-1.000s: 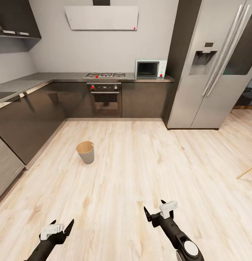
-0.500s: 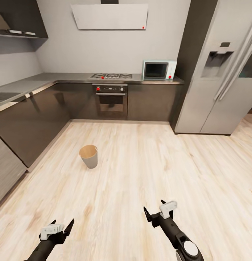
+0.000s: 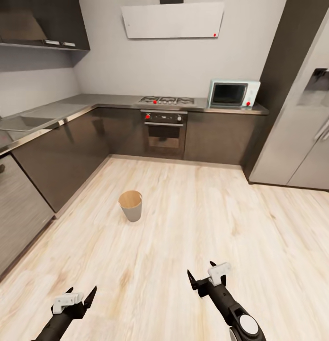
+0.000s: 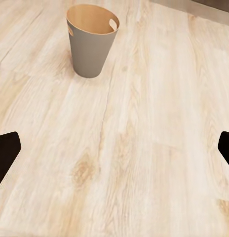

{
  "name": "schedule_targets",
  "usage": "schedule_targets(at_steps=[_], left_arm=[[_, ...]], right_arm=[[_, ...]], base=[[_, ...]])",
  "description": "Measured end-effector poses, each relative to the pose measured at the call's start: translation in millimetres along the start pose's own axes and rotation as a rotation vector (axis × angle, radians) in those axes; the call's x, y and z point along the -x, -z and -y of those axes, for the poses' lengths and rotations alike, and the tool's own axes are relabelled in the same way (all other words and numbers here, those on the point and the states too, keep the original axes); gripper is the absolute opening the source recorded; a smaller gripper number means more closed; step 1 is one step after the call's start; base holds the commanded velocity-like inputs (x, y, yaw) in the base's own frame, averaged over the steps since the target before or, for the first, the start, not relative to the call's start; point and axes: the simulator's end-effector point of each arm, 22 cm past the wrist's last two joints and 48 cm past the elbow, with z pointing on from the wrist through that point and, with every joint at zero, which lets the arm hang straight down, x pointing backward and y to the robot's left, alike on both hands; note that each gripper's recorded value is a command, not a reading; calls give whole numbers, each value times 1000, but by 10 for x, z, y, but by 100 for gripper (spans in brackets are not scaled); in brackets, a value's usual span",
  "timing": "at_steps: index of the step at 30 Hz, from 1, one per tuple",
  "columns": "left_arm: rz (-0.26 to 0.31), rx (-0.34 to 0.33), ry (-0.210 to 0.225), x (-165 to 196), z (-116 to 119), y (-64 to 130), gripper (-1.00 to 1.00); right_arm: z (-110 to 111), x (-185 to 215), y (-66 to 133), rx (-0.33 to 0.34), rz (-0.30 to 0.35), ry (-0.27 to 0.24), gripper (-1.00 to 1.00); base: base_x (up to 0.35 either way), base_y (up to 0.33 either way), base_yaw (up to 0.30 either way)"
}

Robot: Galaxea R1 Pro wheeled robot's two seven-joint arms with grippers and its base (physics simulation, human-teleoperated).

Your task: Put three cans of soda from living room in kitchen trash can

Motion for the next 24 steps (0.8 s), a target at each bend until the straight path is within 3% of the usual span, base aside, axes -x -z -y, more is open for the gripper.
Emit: schedule_targets(at_steps=[8, 24], left_arm=[[0, 0, 0, 0, 1, 0, 100], [0, 0, 1, -1, 4, -1, 100]], right_arm=[[-2, 2, 0, 0, 1, 0, 100], [0, 10, 0, 1, 5, 4, 100]], base=[[159, 0, 189], [151, 0, 14]])
